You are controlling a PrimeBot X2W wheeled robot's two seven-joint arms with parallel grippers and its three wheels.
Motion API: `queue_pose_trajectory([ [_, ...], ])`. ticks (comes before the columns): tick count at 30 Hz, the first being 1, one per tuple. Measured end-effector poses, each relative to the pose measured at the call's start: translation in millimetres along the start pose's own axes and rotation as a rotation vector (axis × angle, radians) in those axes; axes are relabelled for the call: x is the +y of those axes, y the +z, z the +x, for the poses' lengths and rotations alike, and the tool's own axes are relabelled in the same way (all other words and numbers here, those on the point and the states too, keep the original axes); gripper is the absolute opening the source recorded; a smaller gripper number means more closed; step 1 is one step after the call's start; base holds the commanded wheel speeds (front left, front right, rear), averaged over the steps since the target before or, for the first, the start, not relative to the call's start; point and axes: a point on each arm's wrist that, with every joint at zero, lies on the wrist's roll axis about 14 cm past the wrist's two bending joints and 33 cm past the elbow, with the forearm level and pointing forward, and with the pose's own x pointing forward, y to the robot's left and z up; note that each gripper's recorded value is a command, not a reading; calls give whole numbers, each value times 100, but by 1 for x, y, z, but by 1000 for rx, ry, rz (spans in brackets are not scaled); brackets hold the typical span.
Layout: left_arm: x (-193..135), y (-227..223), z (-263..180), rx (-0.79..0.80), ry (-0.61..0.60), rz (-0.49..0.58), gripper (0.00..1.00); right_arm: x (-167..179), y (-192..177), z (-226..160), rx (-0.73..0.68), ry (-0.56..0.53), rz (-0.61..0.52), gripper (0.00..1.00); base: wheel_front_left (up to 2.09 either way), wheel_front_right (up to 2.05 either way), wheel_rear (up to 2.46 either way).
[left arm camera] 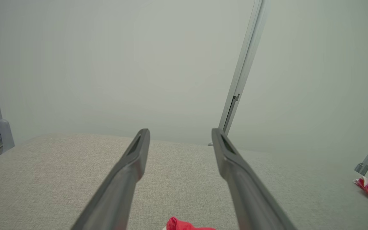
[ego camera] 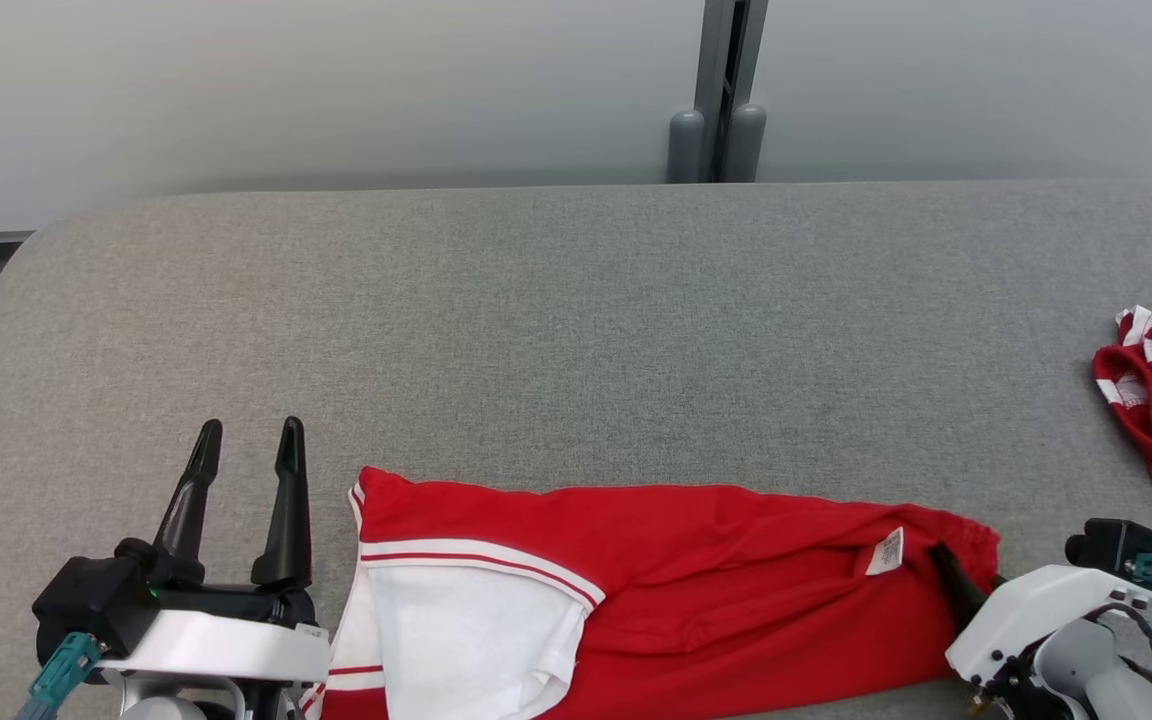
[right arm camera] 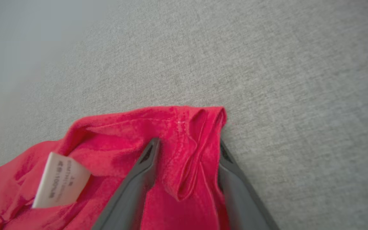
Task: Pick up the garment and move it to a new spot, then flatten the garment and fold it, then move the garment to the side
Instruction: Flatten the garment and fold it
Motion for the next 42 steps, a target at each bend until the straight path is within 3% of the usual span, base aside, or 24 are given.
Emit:
queue_pose_trajectory([
  [1,0,0,0,-1,-1,0,100,5,1,1,-5,12,5,0,0,0,0],
  [6,0,1,-1,-6,-2,-1,100,16,17,0,-73,50,3,0,0,0,0],
  [15,-6,1,4,-12,-20,-3,100,-48,98,-27,-271,-77,-121,0,0,0,0],
  [21,-6,3,3,-19,-19,-6,100,-49,137,-42,-376,-80,-164,0,0,0,0],
  [29,1,4,-5,-18,9,-9,100,49,148,-46,-449,161,-215,0,0,0,0],
  [35,13,5,-15,-17,48,1,100,126,111,-54,-363,365,-228,0,0,0,0],
  [42,21,5,-22,-13,76,6,100,190,61,-51,-206,554,-170,0,0,0,0],
])
